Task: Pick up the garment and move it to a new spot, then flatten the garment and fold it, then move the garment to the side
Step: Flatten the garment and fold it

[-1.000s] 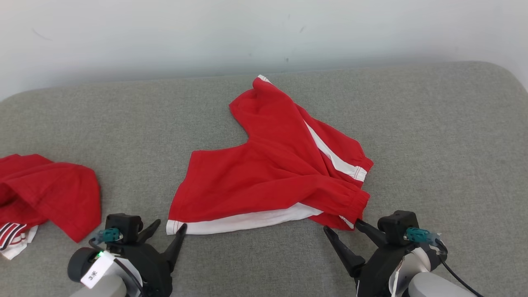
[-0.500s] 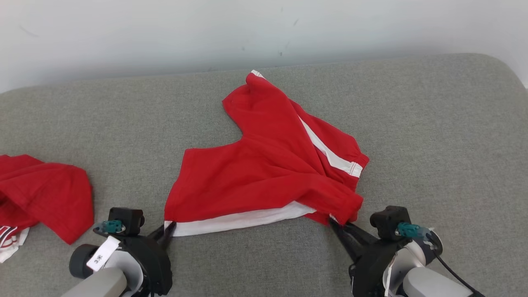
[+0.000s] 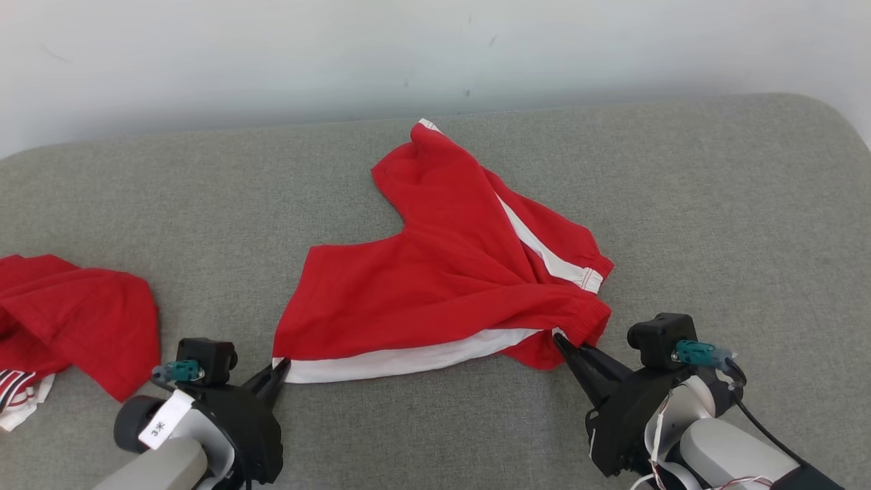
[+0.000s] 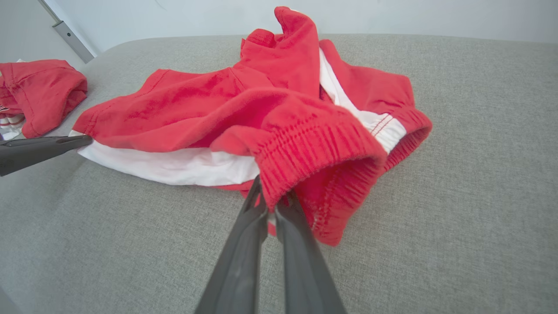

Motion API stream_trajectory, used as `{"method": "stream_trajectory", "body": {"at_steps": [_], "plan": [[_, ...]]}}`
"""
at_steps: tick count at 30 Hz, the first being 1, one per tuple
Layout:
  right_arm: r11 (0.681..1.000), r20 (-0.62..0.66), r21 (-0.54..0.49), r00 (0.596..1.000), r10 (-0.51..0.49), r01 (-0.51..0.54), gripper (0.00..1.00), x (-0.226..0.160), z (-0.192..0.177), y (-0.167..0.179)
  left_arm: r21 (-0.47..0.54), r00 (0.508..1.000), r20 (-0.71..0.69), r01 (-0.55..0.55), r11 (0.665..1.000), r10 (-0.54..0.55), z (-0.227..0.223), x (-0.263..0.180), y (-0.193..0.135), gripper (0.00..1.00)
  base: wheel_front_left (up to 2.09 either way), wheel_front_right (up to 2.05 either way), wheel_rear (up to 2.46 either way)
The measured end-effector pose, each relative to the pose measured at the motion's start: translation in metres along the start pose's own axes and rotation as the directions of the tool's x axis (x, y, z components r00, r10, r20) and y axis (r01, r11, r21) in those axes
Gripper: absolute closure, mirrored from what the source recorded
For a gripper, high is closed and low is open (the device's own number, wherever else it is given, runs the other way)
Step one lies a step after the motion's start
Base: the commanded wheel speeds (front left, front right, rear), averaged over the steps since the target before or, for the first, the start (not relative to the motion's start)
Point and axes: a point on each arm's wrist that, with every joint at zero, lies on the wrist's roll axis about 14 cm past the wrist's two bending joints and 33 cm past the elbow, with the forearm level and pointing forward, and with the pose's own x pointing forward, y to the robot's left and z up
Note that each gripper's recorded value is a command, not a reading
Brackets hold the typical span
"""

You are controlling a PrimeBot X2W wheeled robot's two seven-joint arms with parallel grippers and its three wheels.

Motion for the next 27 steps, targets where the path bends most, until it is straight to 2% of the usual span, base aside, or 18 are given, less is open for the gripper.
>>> {"method": "stream_trajectory", "body": {"at_steps": [6,11,13,16,18,20,22,24,26,27], "plan": [[1.000,-0.034,0.003,0.999,0.029,-0.029,1.00,-0.002,0.007,0.004,0.023,0.998,0.057,0.036,0.999,-0.037,0.020,-0.004,-0.003,1.00,0.00,0.00,0.00],[0.995,-0.086,0.003,0.992,0.097,-0.097,1.00,0.006,0.029,0.009,0.028,0.987,0.091,0.134,0.991,-0.136,0.044,-0.005,-0.009,1.00,0.00,0.00,0.00],[0.993,-0.135,-0.004,0.984,0.113,-0.115,1.00,0.013,0.035,0.009,0.083,0.986,0.062,0.151,0.985,-0.157,0.053,-0.001,-0.007,1.00,0.00,0.00,0.00],[0.994,-0.272,-0.004,0.957,0.103,-0.108,1.00,0.026,0.031,0.002,0.072,0.981,0.037,0.188,0.980,-0.191,0.075,0.010,-0.006,1.00,0.00,0.00,0.00],[0.996,-0.381,-0.013,0.922,0.073,-0.085,1.00,0.036,0.024,-0.006,0.073,0.983,-0.004,0.185,0.980,-0.185,0.089,0.020,0.000,1.00,0.00,0.00,0.00],[0.999,-0.438,-0.030,0.898,0.026,-0.043,1.00,0.050,0.035,-0.018,0.076,0.988,0.005,0.152,0.985,-0.153,0.120,0.031,0.016,1.00,0.00,0.00,0.00],[0.999,-0.410,-0.044,0.912,-0.009,-0.009,1.00,0.071,0.074,-0.025,0.087,0.993,0.057,0.102,0.991,-0.107,0.167,0.039,0.036,1.00,0.00,0.00,0.00],[0.997,-0.308,-0.074,0.951,-0.035,0.013,1.00,0.093,0.135,-0.026,0.113,0.983,0.177,0.032,0.993,-0.052,0.232,0.040,0.058,1.00,0.00,0.00,0.00],[0.989,-0.109,-0.142,0.992,-0.066,0.051,1.00,0.106,0.217,-0.027,0.129,0.928,0.371,-0.036,0.991,-0.015,0.312,0.026,0.073,1.00,0.00,0.00,0.00],[0.984,0.009,-0.163,0.998,-0.066,0.066,1.00,0.108,0.258,-0.025,0.104,0.877,0.480,-0.064,0.993,0.006,0.348,0.016,0.079,1.00,0.00,0.00,0.00]]}}
